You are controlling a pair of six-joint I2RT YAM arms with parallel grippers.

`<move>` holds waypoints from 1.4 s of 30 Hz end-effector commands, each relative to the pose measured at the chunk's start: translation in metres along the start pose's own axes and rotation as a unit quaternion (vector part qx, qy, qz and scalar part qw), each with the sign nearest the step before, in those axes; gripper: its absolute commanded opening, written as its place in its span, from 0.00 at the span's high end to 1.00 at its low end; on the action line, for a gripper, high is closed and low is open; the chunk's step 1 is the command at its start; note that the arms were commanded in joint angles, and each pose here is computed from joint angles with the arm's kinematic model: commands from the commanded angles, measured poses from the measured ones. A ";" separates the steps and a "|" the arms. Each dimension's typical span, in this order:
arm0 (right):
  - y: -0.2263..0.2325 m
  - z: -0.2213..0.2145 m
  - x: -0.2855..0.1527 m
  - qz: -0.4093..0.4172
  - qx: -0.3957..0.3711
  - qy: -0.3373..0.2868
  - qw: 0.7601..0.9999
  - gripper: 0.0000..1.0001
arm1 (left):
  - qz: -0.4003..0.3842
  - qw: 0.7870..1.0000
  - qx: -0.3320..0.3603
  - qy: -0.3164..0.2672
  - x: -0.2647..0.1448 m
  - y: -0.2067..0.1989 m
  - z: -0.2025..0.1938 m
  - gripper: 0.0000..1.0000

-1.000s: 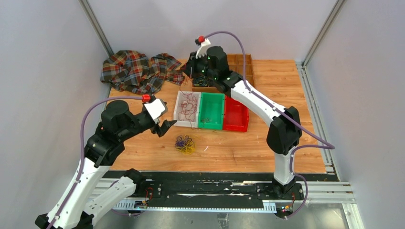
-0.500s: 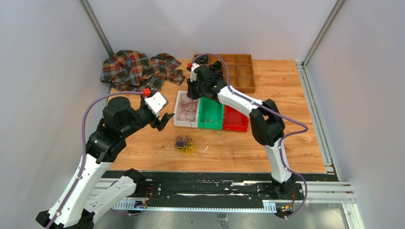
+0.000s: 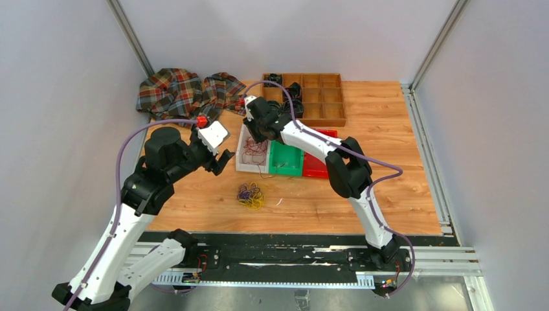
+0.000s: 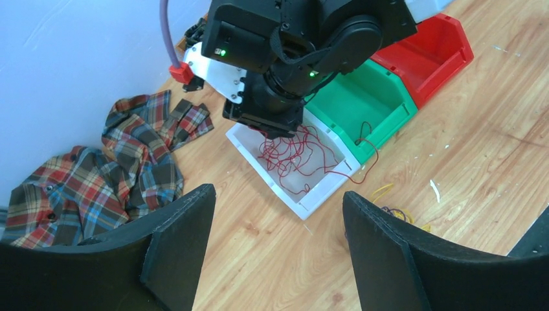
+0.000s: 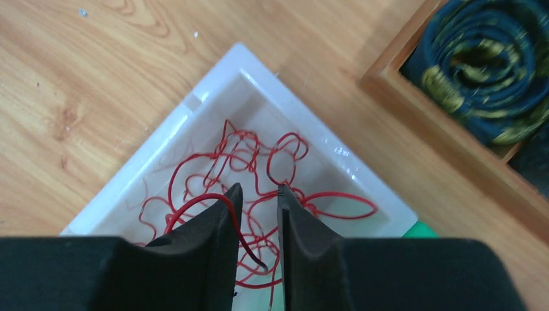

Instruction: Untangle the cables

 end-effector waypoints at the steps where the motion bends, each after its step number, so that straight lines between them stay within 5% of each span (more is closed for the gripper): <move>1: 0.009 0.002 0.009 -0.043 -0.044 0.002 0.998 0.68 | 0.005 1.000 0.010 -0.014 -0.006 0.004 0.009 0.24; 9: 0.013 -0.004 0.017 -0.057 -0.038 0.025 0.997 0.51 | 0.016 0.999 0.014 -0.027 -0.015 0.010 0.017 0.23; 16: 0.025 0.041 -0.044 0.022 -0.025 -0.041 0.999 0.30 | 0.004 1.000 0.010 -0.022 -0.017 0.012 0.021 0.23; 31: 0.011 0.019 -0.108 0.050 0.006 -0.012 0.999 0.28 | -0.010 1.000 0.010 0.017 0.001 0.018 0.007 0.23; 42: 0.003 -0.068 -0.146 0.043 0.099 0.013 0.994 0.35 | -0.084 0.990 -0.031 0.112 0.059 0.024 -0.048 0.25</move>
Point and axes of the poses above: each gripper's point midway between its finger pads, its own x axis out along the fingers, its own y axis along the line the jaws close on, z = x × y, the point moved 10 cm from there along -x, back along the fingers, and after that the axes turned 4 degrees about x, right-handed, at the moved point
